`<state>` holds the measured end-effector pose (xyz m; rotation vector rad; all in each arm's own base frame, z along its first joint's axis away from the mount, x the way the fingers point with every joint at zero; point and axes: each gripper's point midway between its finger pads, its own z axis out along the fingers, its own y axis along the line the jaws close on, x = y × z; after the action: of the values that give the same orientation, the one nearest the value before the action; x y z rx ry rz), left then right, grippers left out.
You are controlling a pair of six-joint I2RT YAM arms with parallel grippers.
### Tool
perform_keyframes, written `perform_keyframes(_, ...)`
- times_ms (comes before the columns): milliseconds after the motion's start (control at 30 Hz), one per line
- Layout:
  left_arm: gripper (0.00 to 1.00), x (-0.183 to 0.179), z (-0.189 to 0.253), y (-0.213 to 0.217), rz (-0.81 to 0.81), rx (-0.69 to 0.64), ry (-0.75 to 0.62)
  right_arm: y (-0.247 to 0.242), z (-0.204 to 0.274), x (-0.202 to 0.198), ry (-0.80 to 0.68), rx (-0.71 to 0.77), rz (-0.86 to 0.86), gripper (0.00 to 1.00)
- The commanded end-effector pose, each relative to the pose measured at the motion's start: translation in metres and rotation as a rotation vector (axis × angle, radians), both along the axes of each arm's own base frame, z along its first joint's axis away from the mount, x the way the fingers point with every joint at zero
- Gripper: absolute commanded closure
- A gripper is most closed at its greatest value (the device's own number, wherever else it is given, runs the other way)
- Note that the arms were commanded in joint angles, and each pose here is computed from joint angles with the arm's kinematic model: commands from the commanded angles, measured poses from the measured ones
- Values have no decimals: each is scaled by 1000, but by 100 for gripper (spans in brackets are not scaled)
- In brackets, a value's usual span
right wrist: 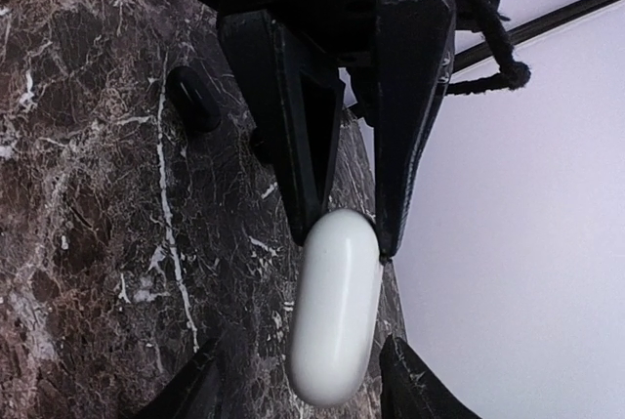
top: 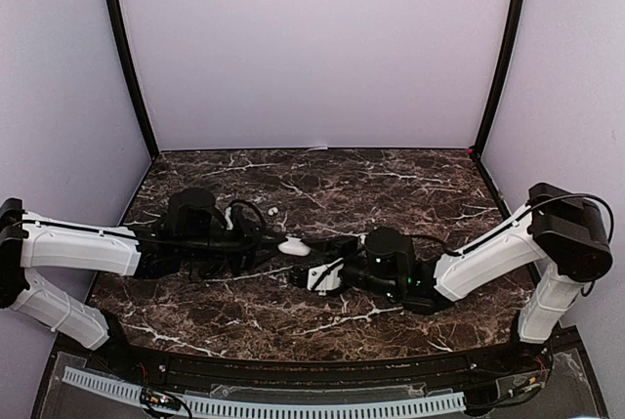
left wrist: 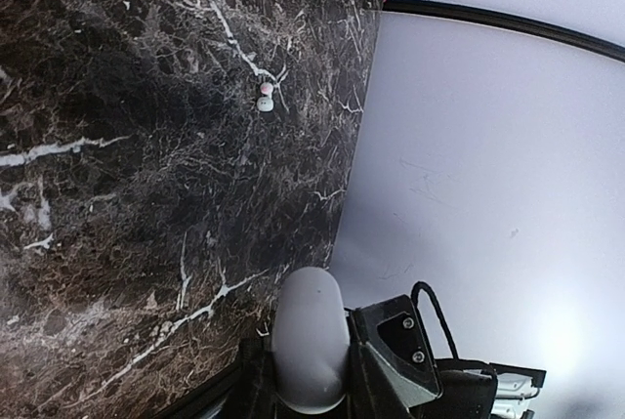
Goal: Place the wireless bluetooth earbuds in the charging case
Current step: Pass from the left arm to the right
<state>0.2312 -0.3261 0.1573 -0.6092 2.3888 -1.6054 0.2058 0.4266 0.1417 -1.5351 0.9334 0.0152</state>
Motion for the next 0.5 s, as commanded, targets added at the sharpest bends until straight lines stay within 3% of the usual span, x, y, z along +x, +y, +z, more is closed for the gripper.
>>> perform_keyframes(0,91,-4,1,3,15,6,46,10,12,13,-22,32,-16,51)
perform_keyframes(267,91,-6,-5,6,29,15,93,18,-3,21,-19,-35,-9,57)
perform_keyframes(467,91,-6,-6,6,34,3,90,23,-3,23,-3,-56,-11,77)
